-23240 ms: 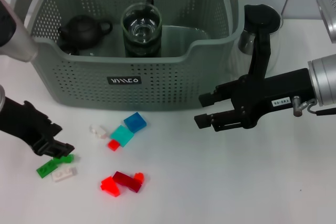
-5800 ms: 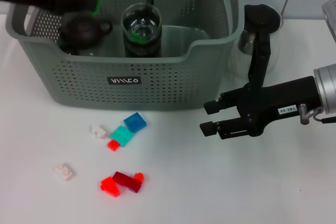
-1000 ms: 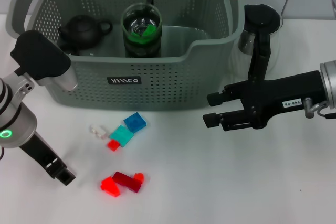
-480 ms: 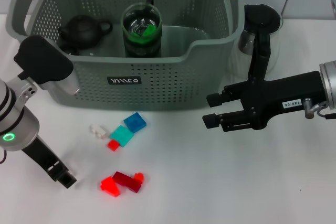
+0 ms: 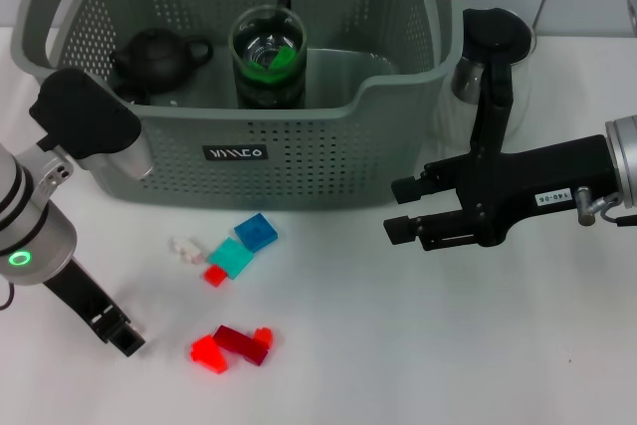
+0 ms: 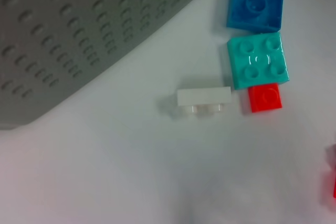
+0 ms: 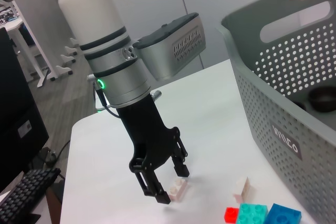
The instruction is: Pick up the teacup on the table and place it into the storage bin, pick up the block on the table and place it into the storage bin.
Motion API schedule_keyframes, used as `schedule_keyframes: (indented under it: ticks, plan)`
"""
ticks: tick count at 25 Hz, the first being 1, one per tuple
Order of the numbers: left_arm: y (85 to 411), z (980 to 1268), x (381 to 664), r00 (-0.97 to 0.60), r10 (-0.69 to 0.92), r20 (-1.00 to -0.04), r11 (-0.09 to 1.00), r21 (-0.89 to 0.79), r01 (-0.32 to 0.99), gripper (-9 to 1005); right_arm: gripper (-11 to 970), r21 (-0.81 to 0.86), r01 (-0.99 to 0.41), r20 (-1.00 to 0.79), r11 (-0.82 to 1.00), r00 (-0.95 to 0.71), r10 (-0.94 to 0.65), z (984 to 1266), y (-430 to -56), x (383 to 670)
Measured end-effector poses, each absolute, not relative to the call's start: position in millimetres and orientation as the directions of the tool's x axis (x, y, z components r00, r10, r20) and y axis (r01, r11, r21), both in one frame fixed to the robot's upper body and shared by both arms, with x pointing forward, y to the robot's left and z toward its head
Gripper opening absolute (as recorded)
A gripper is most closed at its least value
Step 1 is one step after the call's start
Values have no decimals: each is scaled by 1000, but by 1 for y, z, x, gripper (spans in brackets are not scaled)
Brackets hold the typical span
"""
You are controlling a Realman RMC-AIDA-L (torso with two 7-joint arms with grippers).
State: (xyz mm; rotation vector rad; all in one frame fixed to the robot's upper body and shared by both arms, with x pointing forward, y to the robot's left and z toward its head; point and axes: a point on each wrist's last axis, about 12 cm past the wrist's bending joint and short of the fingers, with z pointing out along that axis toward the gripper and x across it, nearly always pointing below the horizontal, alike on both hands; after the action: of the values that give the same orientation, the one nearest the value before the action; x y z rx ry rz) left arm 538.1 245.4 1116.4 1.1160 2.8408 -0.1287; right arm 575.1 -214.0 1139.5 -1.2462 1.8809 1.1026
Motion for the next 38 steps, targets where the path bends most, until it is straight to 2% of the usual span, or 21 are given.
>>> schedule_keyframes:
  ticks: [18, 20, 29, 33, 34, 38]
  plan:
    - [241, 1115, 540, -723, 684, -100, 724, -30, 689, 664, 609, 302, -930, -836, 208, -363, -411, 1140, -214, 575]
    - [241, 1115, 540, -719, 689, -95, 720, -26, 693, 589, 609, 302, -930, -837, 209, -364, -410, 1140, -215, 575]
    - [241, 1119, 542, -719, 687, -105, 721, -18, 692, 441, 610, 303, -930, -836, 210, -365, -409, 1139, -215, 575]
    - [242, 1134, 541, -709, 692, -136, 715, -4, 699, 410, 610, 303, -929, -836, 211, -366, -408, 1139, -215, 575]
    - [246, 1153, 539, -699, 691, -186, 711, -2, 703, 411, 610, 304, -929, -836, 211, -366, -408, 1139, -215, 575]
    - [263, 1199, 535, -667, 652, -360, 693, -72, 717, 415, 609, 303, -929, -836, 211, -366, -409, 1139, -215, 575]
